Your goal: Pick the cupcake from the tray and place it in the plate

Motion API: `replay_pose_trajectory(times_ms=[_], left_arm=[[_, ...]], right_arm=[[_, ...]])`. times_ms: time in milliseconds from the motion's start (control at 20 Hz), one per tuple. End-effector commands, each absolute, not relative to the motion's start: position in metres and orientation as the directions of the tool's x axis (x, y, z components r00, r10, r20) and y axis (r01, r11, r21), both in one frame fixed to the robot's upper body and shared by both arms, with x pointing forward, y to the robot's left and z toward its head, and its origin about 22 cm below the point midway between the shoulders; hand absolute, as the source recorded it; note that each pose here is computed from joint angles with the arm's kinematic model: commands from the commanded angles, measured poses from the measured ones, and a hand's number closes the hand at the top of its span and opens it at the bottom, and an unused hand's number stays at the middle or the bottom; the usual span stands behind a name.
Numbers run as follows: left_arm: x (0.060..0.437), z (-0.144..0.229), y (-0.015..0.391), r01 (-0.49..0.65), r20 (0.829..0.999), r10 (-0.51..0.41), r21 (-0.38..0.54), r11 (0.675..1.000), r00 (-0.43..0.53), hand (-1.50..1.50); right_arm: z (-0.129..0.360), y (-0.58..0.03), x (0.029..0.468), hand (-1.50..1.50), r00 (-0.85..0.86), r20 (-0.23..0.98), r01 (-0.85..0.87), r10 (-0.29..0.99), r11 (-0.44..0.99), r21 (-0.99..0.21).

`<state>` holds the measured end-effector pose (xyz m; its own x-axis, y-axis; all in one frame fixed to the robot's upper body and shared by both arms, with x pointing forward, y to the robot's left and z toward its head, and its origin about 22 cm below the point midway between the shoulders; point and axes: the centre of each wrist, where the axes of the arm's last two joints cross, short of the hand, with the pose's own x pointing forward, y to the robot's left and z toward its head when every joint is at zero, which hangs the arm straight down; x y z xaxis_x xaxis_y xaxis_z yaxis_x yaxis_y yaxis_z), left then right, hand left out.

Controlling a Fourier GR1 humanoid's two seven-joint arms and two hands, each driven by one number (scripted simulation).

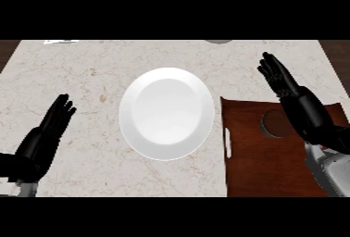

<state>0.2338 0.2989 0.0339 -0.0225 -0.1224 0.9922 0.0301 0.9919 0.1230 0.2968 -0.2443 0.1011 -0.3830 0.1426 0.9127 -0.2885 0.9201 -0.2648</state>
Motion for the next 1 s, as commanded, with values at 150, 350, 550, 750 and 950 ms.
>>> replay_pose_trajectory(times_ms=[150, 350, 550, 750, 950], left_arm=[[0.225, -0.016, 0.276, -0.011, 0.968, -0.079, 0.084, 0.996, 0.237, 0.0], [0.222, -0.024, 0.263, -0.003, 0.951, -0.025, 0.027, 1.0, 0.308, 0.0], [0.231, -0.03, 0.239, 0.032, 0.936, -0.011, -0.001, 0.999, 0.352, 0.0], [0.23, -0.032, 0.236, 0.042, 0.932, -0.021, 0.007, 0.999, 0.361, 0.0], [0.232, -0.037, 0.239, 0.035, 0.926, -0.018, 0.006, 0.999, 0.377, 0.0]], right_arm=[[0.138, -0.35, 0.335, 1.5, -0.433, 0.898, -0.237, 0.073, 0.953, -0.191], [0.157, -0.414, 0.325, 1.5, -0.296, 0.779, 0.118, 0.552, 0.831, -0.544], [0.094, -0.43, 0.334, -1.5, -0.36, 0.875, 0.206, 0.323, 0.942, -0.263], [0.065, -0.474, 0.31, -1.5, -0.44, 0.862, 0.129, 0.253, 0.967, -0.218], [0.068, -0.471, 0.33, -1.5, -0.383, 0.853, 0.053, 0.355, 0.93, -0.363]])
